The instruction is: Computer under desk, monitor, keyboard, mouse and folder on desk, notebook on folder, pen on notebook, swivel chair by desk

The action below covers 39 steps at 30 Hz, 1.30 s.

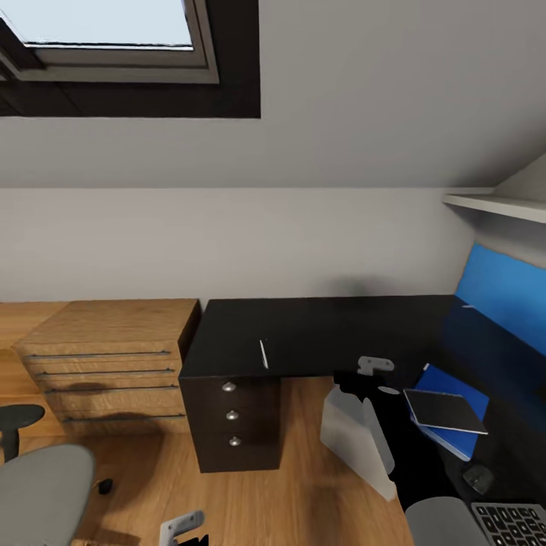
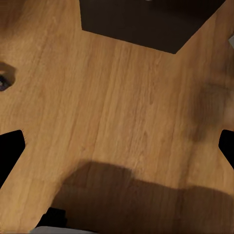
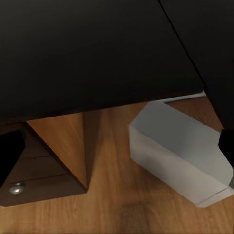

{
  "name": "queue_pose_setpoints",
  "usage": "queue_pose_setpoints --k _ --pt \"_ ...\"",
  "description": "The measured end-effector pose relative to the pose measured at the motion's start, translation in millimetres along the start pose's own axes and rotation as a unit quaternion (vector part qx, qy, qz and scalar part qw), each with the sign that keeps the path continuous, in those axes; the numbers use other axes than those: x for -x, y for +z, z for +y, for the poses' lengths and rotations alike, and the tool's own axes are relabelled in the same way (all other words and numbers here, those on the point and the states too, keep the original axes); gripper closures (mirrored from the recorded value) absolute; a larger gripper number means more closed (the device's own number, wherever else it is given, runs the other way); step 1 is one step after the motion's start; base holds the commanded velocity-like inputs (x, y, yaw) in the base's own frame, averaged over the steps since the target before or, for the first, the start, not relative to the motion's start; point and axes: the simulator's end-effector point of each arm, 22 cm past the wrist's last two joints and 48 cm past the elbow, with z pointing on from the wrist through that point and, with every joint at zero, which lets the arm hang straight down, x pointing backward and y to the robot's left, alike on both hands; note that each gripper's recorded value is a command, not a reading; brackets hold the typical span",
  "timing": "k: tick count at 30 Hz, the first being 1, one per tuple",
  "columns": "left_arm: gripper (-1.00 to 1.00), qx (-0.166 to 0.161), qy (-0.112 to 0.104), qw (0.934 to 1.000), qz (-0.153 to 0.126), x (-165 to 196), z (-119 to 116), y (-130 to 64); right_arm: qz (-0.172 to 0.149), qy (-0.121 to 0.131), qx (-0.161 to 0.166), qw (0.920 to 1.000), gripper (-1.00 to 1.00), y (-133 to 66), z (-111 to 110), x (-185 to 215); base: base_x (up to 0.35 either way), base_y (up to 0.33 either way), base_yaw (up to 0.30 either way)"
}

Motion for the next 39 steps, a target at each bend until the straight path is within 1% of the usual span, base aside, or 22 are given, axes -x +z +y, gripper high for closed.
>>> queue_pose_setpoints --k 9,19,31,35,39 --pt "-1.0 0.003 0.001 1.0 0.006 -5 2 1.9 0.006 0.0 -0.001 1.0 -1.0 4.2 -1 -7 0.0 0.0 0.068" --pt "-1.0 0.006 0.001 0.9999 0.014 -11 4 4.1 0.014 0.0 -0.002 0.9999 -1.0 9.1 -2 -15 0.0 0.0 0.005" --pt "-1.0 0.006 0.001 0.9998 0.017 -14 4 5.4 0.015 0.0 -0.003 0.9999 -1.0 12.1 -2 -18 0.0 0.0 0.0" --pt "-1.0 0.007 0.001 0.9998 0.018 -14 5 5.3 0.015 0.0 -0.002 0.9999 -1.0 12.1 -2 -18 0.0 0.0 0.174" --pt "-1.0 0.007 0.001 0.9998 0.018 -14 5 5.3 0.016 0.006 0.004 0.9999 -1.0 11.3 8 -19 0.0 0.0 0.258"
